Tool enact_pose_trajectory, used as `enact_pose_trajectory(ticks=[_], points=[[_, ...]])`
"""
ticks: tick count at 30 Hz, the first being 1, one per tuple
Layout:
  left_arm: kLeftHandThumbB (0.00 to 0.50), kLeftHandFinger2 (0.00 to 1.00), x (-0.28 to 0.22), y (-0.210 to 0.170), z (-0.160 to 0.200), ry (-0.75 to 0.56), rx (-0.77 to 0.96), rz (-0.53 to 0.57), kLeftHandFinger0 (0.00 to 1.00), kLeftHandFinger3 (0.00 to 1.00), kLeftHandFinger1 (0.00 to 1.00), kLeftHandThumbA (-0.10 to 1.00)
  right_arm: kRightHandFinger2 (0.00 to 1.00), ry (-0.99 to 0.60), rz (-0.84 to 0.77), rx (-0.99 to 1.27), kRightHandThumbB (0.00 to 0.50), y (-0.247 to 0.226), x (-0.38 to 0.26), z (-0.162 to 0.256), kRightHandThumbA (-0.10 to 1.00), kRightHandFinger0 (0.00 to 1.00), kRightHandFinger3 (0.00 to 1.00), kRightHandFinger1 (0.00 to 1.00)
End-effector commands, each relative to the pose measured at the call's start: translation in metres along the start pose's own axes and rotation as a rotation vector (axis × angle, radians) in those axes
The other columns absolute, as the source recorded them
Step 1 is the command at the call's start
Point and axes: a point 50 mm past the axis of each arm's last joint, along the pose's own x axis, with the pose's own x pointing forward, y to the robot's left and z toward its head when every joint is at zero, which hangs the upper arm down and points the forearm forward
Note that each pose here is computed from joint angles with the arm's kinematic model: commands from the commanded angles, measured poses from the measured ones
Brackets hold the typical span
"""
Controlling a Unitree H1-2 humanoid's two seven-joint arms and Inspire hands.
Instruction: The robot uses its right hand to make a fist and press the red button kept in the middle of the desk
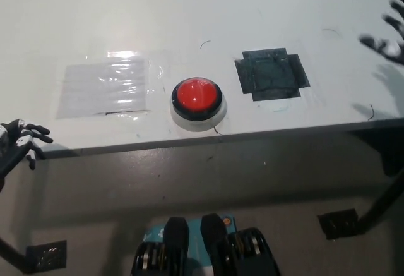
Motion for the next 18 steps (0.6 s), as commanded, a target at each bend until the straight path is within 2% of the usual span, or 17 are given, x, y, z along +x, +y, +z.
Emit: enact_pose_trajectory(ticks=[1,2,3,4,5,7,8,9,10,11,12,18], points=[[0.004,0.44,0.007,0.006,0.016,-0.052,0.004,-0.022,0.23,0.58,0.31,0.51,0.64,-0.158,0.092,-0.040,0.497,0.039,0.056,0.054,1.00,0.75,0.70,0.74],[0.001,0.43,0.007,0.006,0.016,-0.052,0.003,-0.023,0.22,0.57,0.31,0.51,0.54,-0.164,0.098,-0.046,0.500,0.045,0.060,0.056,1.00,0.67,0.59,0.65],[0.000,0.43,0.007,0.006,0.016,-0.051,0.003,-0.025,0.21,0.57,0.30,0.51,0.48,-0.174,0.105,-0.056,0.500,0.052,0.063,0.059,1.00,0.62,0.53,0.59],[0.000,0.41,0.007,0.006,0.016,-0.048,0.004,-0.025,0.20,0.56,0.29,0.51,0.32,-0.185,0.112,-0.073,0.500,0.073,0.078,0.064,1.00,0.52,0.28,0.42],[0.000,0.41,0.007,0.005,0.017,-0.044,0.000,-0.022,0.19,0.56,0.29,0.51,0.19,-0.197,0.131,-0.058,0.500,0.087,0.088,0.066,1.00,0.42,0.15,0.29],[0.000,0.41,0.007,0.005,0.018,-0.045,0.003,-0.025,0.19,0.56,0.29,0.51,0.05,-0.205,0.139,-0.051,0.500,0.094,0.094,0.067,1.00,0.27,0.02,0.12],[0.000,0.41,0.007,0.005,0.018,-0.046,0.002,-0.023,0.19,0.56,0.28,0.51,0.00,-0.205,0.147,-0.046,0.500,0.105,0.100,0.069,1.00,0.14,0.00,0.01],[0.000,0.42,0.007,0.005,0.018,-0.046,0.010,-0.026,0.20,0.57,0.28,0.51,0.00,-0.198,0.150,-0.035,0.500,0.114,0.105,0.071,1.00,0.06,0.00,0.00],[0.000,0.43,0.007,0.006,0.017,-0.050,0.012,-0.027,0.21,0.57,0.29,0.50,0.00,-0.203,0.160,-0.038,0.500,0.122,0.107,0.073,1.00,0.07,0.00,0.00],[0.000,0.43,0.007,0.006,0.017,-0.053,0.015,-0.029,0.21,0.58,0.29,0.50,0.00,-0.207,0.168,-0.032,0.500,0.128,0.109,0.074,1.00,0.01,0.00,0.00],[0.000,0.43,0.008,0.005,0.017,-0.055,0.014,-0.032,0.21,0.58,0.29,0.50,0.00,-0.202,0.175,-0.015,0.500,0.136,0.112,0.074,1.00,0.00,0.00,0.00],[0.000,0.41,0.009,0.004,0.018,-0.062,0.015,-0.039,0.18,0.58,0.27,0.52,0.00,-0.209,0.242,0.026,0.500,0.183,0.120,0.081,1.00,0.00,0.00,0.00]])
